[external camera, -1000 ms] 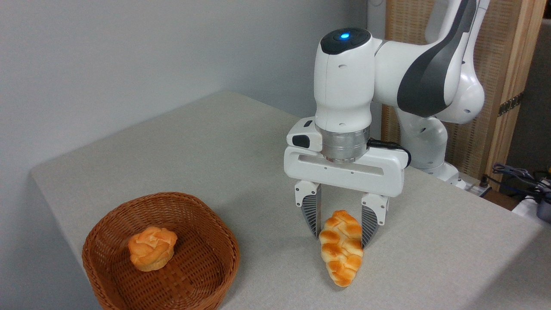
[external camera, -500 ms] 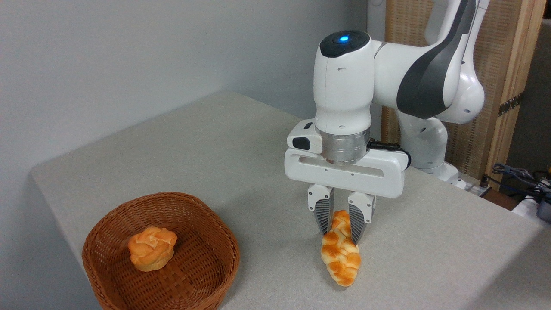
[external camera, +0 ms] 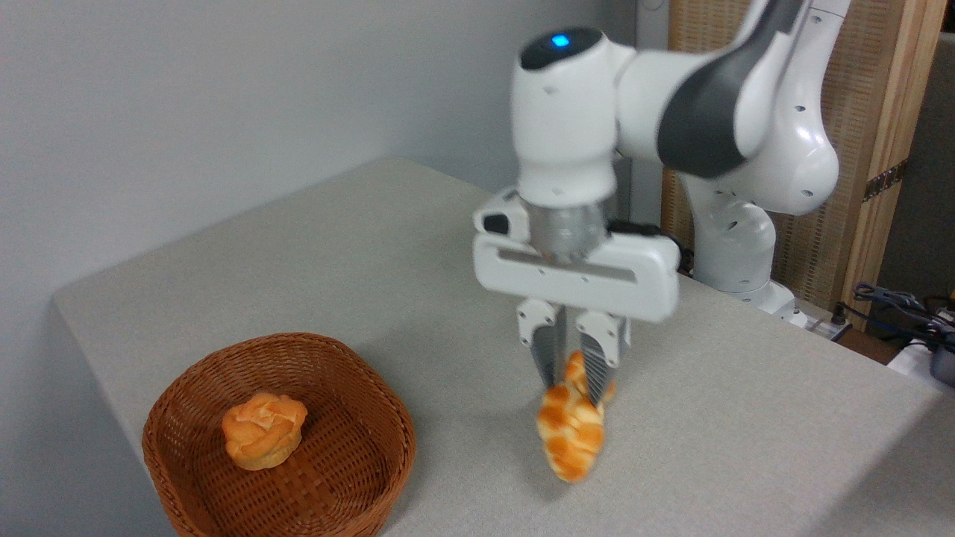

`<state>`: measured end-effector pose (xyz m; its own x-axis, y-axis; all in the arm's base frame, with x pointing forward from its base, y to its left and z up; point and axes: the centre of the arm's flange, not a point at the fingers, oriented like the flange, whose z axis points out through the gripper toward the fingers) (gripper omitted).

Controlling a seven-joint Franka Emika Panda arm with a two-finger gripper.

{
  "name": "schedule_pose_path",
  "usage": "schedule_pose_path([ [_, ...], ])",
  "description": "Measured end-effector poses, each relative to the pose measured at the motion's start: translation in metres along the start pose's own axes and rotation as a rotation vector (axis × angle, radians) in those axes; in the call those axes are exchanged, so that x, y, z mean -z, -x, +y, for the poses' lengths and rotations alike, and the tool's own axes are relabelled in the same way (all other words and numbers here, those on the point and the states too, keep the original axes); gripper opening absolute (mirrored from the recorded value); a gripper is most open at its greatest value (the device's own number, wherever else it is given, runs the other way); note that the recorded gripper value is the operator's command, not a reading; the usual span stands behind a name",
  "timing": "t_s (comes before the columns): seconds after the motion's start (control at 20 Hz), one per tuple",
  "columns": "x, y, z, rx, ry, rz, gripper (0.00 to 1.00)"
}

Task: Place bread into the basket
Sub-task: 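Lift the braided roll and carry it over the wicker basket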

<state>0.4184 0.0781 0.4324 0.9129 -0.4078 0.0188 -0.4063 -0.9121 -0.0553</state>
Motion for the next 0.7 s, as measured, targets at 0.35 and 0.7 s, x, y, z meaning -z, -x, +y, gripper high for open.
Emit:
schedule_pose_path([
  [0.35,0.068,-0.055,0.032,-0.131,-0.08,0.075,0.38],
  [0.7,0.084,-0.118,0.035,-0.178,-0.135,0.17,0.38],
])
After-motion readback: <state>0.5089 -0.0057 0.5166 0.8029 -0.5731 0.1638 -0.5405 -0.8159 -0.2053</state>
